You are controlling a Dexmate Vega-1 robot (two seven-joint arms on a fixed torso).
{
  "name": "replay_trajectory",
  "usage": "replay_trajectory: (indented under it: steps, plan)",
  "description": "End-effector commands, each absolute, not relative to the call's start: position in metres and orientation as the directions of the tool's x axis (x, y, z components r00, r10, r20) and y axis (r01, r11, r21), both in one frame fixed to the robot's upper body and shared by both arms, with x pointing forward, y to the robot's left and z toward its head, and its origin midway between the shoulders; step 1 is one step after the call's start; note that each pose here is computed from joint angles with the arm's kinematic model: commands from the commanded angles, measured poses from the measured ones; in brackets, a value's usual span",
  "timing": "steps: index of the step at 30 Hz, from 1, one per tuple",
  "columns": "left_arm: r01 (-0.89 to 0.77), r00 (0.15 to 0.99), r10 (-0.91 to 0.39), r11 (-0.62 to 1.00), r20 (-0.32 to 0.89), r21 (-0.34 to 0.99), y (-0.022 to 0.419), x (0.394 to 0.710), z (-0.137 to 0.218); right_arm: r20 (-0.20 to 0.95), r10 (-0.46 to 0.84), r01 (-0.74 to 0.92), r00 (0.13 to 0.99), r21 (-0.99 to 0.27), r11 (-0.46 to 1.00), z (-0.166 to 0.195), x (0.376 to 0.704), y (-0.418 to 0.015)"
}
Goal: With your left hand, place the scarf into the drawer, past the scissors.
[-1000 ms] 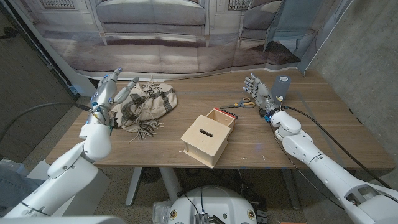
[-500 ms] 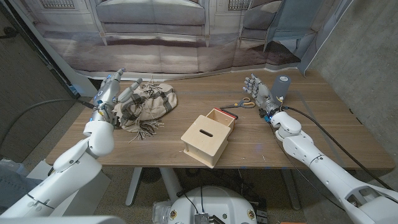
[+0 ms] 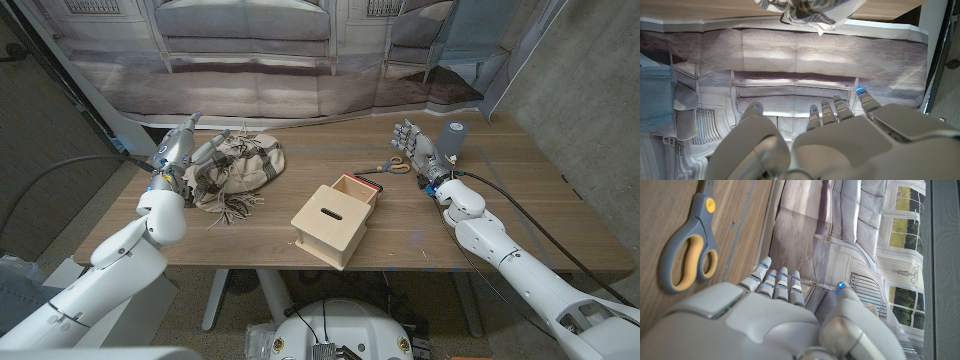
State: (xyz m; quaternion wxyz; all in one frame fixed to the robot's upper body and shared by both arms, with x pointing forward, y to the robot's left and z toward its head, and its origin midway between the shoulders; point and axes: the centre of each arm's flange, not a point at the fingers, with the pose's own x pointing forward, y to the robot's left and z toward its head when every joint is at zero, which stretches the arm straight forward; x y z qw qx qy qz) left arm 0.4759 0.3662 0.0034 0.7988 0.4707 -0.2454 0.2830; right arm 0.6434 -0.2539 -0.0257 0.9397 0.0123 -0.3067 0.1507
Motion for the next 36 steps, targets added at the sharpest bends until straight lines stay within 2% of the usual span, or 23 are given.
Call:
replay_trajectory:
  steps: [1, 13, 36]
  plan:
    - [-0.679, 0.730, 0.242, 0.366, 0.639, 0.637, 0.367, 0.482, 0.005, 0.578, 0.277, -0.293, 0.767, -0.068, 0.954, -0.026, 0.645, -0.252]
    - [-0.683, 0.727, 0.225, 0.332, 0.648, 0.651, 0.361, 0.492, 0.011, 0.580, 0.275, -0.288, 0.767, -0.071, 0.955, -0.025, 0.643, -0.253]
    - [-0.624, 0.781, 0.255, 0.277, 0.570, 0.731, 0.354, 0.514, 0.019, 0.575, 0.269, -0.285, 0.773, -0.065, 0.956, -0.026, 0.646, -0.255]
